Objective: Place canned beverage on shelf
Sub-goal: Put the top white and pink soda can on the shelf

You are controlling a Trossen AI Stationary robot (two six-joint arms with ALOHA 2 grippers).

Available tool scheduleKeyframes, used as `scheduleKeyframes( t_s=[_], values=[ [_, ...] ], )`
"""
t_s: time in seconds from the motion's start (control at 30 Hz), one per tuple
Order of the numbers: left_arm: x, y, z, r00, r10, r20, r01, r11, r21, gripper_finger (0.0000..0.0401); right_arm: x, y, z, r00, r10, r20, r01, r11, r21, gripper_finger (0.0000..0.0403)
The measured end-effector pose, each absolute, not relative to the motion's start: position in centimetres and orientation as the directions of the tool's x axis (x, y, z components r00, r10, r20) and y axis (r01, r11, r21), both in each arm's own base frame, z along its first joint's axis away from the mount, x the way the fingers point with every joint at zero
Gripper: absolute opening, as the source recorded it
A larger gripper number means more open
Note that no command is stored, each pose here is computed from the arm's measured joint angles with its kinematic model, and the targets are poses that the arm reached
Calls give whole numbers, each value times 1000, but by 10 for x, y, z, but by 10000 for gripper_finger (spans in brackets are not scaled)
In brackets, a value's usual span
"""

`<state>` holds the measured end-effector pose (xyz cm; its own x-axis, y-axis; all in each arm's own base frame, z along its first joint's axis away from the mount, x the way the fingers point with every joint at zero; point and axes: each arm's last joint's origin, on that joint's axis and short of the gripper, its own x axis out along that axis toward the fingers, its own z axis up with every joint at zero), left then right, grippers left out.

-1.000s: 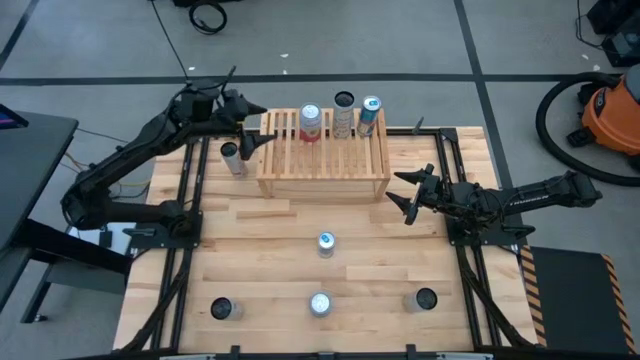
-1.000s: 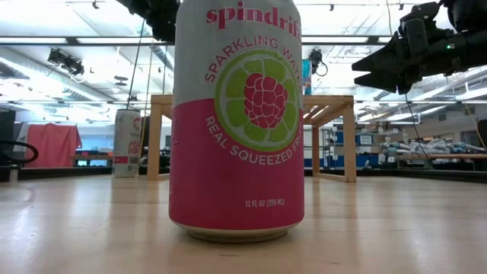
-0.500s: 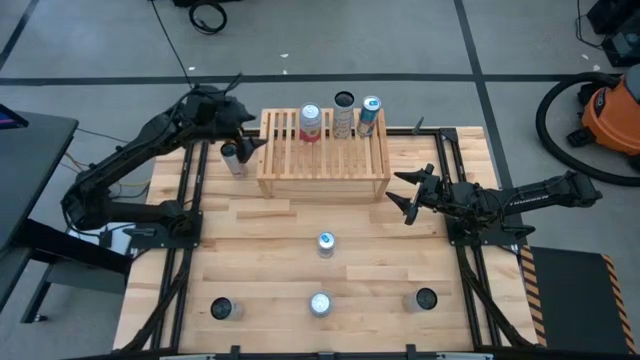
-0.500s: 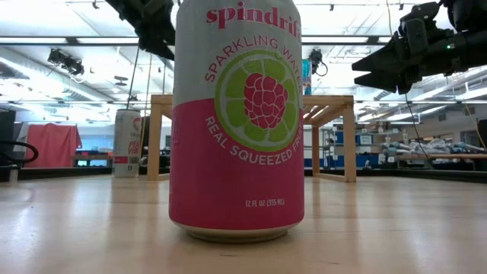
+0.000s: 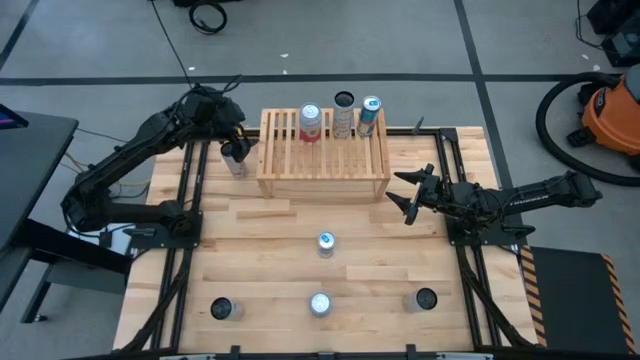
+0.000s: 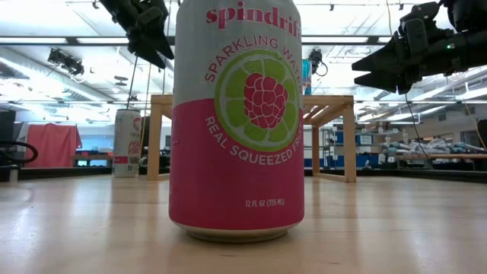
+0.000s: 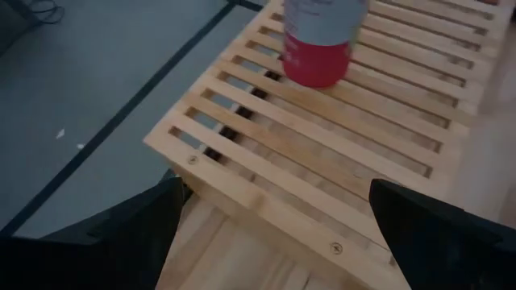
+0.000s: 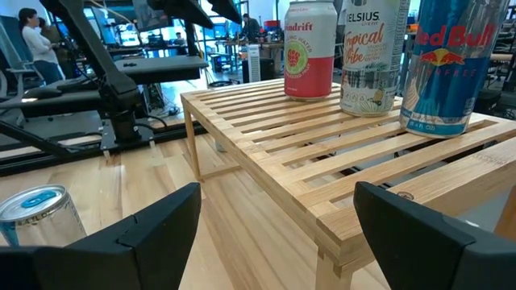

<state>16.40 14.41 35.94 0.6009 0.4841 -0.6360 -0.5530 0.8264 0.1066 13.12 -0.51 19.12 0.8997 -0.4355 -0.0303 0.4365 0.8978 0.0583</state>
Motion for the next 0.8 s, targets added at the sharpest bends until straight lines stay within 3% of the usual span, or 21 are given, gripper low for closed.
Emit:
scheduleKeyframes(
  t_s=[0.17, 0.37, 0.8],
  values=[
    [156, 147, 355, 542, 490, -683, -619, 782, 69, 400, 131, -5, 191, 900, -435, -31, 437, 898, 58, 336],
    [141, 149, 347, 318, 573, -756, -765, 626, 153, 400, 131, -5, 191, 900, -435, -31, 436, 898, 58, 336],
    [138, 146, 343, 282, 543, -791, -840, 538, 70, 400, 131, -5, 191, 900, -435, -31, 436, 898, 58, 336]
  ],
)
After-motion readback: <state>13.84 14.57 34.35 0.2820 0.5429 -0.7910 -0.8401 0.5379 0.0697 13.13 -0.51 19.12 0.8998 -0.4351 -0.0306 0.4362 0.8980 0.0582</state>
